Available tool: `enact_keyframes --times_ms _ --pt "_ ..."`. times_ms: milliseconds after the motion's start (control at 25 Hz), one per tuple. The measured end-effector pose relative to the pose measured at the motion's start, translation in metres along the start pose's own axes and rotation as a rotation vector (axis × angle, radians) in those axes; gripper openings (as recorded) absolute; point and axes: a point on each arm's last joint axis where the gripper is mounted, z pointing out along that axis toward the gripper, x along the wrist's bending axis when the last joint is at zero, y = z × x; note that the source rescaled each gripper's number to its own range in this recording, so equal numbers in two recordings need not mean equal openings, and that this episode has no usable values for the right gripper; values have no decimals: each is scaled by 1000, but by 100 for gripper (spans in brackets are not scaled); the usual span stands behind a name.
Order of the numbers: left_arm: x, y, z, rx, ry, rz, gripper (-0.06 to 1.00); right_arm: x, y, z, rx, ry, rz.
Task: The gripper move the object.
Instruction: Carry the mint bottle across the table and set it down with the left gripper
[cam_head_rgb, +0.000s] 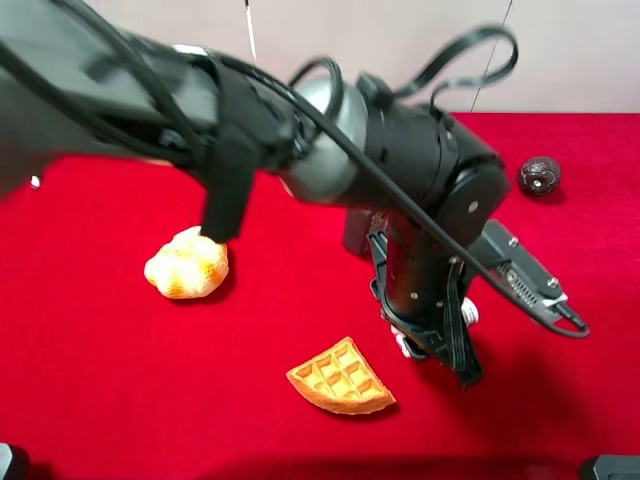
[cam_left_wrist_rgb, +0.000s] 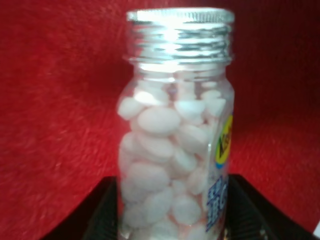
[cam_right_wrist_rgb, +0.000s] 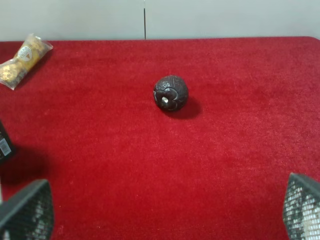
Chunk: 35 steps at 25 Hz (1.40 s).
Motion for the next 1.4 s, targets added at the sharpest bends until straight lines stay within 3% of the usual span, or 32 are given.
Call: enact_keyframes --times_ms 1160,1200,1400 --pt "0 5 12 -38 -12 -16 1 0 0 0 0 0 0" --pt "0 5 12 -38 -12 -16 4 0 0 0 0 0 0" --pt "0 4 12 -37 -12 -16 44 0 0 0 0 0 0"
